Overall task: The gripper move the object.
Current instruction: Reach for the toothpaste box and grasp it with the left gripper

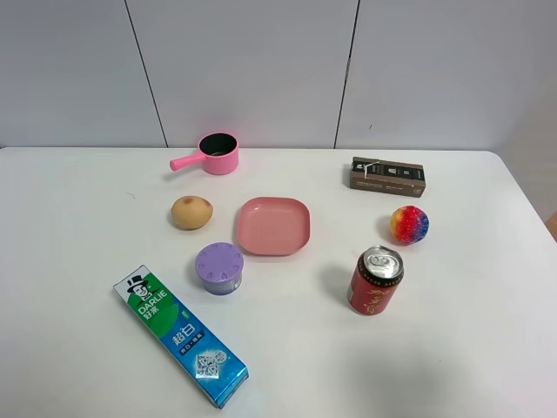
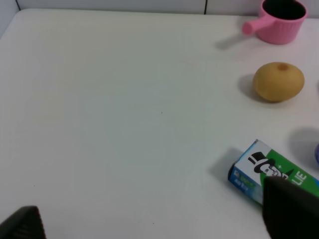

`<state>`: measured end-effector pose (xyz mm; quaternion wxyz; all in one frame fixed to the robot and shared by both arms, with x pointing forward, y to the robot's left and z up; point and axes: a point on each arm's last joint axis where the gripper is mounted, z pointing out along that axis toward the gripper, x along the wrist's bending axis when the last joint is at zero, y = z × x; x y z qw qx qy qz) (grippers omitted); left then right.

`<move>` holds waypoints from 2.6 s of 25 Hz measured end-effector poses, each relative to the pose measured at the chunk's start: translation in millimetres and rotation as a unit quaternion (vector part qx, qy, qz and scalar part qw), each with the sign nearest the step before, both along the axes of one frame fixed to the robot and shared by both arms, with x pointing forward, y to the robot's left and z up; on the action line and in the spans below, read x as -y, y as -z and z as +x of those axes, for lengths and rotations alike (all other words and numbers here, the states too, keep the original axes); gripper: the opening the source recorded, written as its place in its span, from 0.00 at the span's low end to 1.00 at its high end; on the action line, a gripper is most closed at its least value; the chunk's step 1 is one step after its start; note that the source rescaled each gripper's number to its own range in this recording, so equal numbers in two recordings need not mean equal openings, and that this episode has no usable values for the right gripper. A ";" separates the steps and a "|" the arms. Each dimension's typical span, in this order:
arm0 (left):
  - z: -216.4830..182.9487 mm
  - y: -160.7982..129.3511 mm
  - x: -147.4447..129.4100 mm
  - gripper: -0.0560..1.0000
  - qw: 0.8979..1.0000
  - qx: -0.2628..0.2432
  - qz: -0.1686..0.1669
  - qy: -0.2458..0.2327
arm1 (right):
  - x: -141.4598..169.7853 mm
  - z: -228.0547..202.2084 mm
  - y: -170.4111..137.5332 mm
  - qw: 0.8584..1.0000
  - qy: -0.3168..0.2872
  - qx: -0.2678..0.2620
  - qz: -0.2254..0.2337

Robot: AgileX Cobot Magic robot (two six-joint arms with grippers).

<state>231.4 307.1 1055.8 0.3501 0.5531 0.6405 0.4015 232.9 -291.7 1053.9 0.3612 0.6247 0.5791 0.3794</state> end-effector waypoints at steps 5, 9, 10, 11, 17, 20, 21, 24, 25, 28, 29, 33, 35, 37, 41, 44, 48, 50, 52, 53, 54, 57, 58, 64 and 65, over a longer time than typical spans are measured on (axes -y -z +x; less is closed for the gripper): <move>0.0 0.0 0.0 0.71 1.000 0.000 0.000 0.000 | 0.0 0.0 0.0 1.000 0.000 0.000 0.000; 0.0 0.0 0.0 0.71 1.000 0.000 0.000 0.000 | 0.0 0.0 0.0 1.000 0.000 0.000 0.000; 0.0 0.0 0.0 0.71 1.000 0.000 0.000 0.000 | 0.0 0.0 0.0 1.000 0.000 0.000 0.000; 0.0 0.0 0.0 0.71 1.000 0.000 0.000 0.000 | 0.0 0.0 0.0 1.000 0.000 0.000 0.000; 0.0 0.0 0.0 0.71 1.000 0.000 0.000 0.000 | 0.0 0.0 0.0 1.000 0.000 0.000 0.000; 0.0 0.0 0.0 0.71 1.000 0.000 0.000 0.000 | 0.0 0.0 0.0 1.000 0.000 0.000 0.000; 0.0 0.0 0.0 0.71 1.000 0.000 0.000 0.000 | 0.0 0.0 0.0 1.000 0.000 0.000 0.000; 0.0 0.0 0.0 0.71 1.000 0.000 0.000 0.000 | 0.0 0.0 0.0 1.000 0.000 0.000 0.000; 0.0 0.0 0.0 0.71 1.000 0.000 0.000 0.000 | 0.0 0.0 0.0 1.000 0.000 0.000 0.000; 0.0 0.0 -0.2 0.71 1.000 0.000 0.001 -0.001 | 0.0 0.0 0.0 1.000 0.000 0.000 0.000; 0.0 0.0 -0.2 0.71 1.000 0.000 0.001 -0.001 | 0.0 0.0 0.0 1.000 0.000 0.000 0.000; 0.0 0.0 -0.2 0.71 1.000 0.000 0.001 -0.001 | 0.0 0.0 0.0 1.000 0.000 0.000 0.000; 0.0 0.0 -0.2 0.71 1.000 0.000 0.001 -0.001 | 0.0 0.0 0.0 1.000 0.000 0.000 0.000; 0.0 0.0 -0.2 0.71 1.000 0.000 0.000 -0.001 | 0.0 0.0 0.0 1.000 0.000 0.000 0.000; 6.7 -4.1 0.8 0.71 0.999 -0.023 -0.023 -0.003 | 0.0 0.0 0.1 1.000 0.000 0.000 0.000; 24.4 -17.9 2.9 0.71 0.996 -0.077 -0.050 0.002 | 0.0 0.0 0.1 1.000 0.000 0.000 0.000; 50.2 -34.3 3.8 0.71 0.989 -0.129 -0.073 0.004 | 0.0 0.0 0.1 1.000 0.000 0.000 0.000; 69.7 -44.4 4.5 0.71 0.984 -0.156 -0.090 0.005 | 0.0 0.0 0.1 1.000 0.000 0.000 0.000; 93.1 -48.5 5.9 0.71 0.974 -0.194 -0.114 0.006 | 0.0 0.0 0.1 1.000 0.000 0.000 0.000; 102.5 -49.7 6.6 0.71 0.969 -0.212 -0.123 0.006 | 0.0 0.0 0.1 1.000 0.000 0.000 0.000; 113.8 -48.5 6.6 0.71 0.963 -0.236 -0.130 0.006 | 0.0 0.0 0.1 1.000 0.000 0.000 0.000; 143.2 -40.6 6.0 0.71 0.945 -0.295 -0.143 0.000 | 0.0 0.0 0.1 1.000 0.000 0.000 0.000; 152.1 -35.7 5.7 0.71 0.938 -0.314 -0.148 -0.004 | 0.0 0.0 0.1 1.000 0.000 0.000 0.000; 185.0 -14.2 7.2 0.71 0.915 -0.355 -0.188 -0.021 | 0.0 0.0 0.1 1.000 0.000 0.000 0.000; 188.7 -13.2 8.0 0.71 0.916 -0.350 -0.196 -0.022 | 0.0 0.0 0.1 1.000 0.000 0.000 0.000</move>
